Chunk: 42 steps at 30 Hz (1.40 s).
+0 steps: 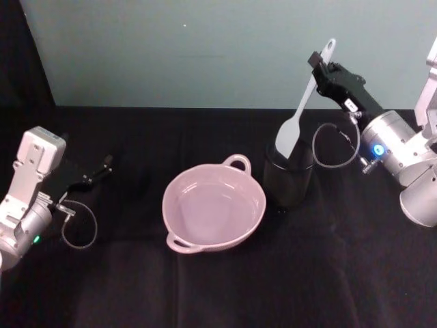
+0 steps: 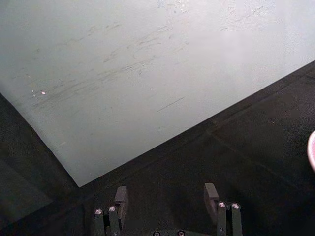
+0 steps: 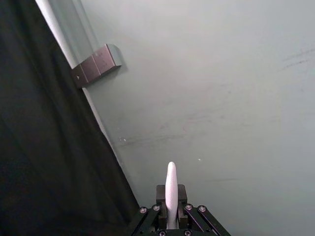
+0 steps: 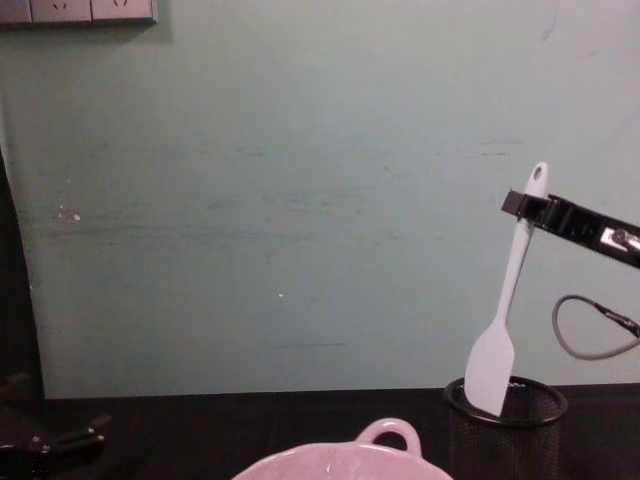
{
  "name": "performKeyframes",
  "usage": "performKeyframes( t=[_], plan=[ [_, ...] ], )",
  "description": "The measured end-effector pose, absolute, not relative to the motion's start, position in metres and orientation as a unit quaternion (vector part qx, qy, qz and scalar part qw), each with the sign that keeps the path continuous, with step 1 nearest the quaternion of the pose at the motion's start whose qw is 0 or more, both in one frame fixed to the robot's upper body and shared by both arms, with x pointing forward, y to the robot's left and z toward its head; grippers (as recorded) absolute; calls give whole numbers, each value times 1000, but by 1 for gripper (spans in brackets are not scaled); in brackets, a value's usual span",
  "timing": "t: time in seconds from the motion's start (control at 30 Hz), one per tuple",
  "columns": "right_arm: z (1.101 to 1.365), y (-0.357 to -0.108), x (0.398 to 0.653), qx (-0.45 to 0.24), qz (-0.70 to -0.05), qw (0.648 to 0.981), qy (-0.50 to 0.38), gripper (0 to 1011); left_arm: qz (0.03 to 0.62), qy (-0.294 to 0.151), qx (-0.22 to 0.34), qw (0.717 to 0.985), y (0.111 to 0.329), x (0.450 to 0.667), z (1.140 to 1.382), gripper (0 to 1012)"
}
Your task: Use the one hand to pick up the spoon and stir the clear water in the bowl.
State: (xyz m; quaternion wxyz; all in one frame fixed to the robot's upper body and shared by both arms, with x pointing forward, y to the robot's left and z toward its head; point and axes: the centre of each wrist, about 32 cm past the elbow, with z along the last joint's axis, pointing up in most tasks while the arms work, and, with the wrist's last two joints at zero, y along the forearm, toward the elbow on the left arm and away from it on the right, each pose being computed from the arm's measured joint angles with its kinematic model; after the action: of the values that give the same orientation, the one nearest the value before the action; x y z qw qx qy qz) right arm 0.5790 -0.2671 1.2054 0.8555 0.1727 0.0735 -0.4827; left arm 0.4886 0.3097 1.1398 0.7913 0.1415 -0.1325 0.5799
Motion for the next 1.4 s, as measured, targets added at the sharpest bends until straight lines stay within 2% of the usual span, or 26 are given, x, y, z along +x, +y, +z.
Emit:
performKeyframes(
  t=[0.63, 1.4],
  plan=[
    [1170, -274, 574, 143, -492, 851, 114, 117, 580, -132, 142, 791, 310, 489, 1140, 1011],
    [1159, -274, 570, 140, -492, 851, 120, 117, 580, -132, 141, 791, 310, 489, 1140, 1011]
  ],
)
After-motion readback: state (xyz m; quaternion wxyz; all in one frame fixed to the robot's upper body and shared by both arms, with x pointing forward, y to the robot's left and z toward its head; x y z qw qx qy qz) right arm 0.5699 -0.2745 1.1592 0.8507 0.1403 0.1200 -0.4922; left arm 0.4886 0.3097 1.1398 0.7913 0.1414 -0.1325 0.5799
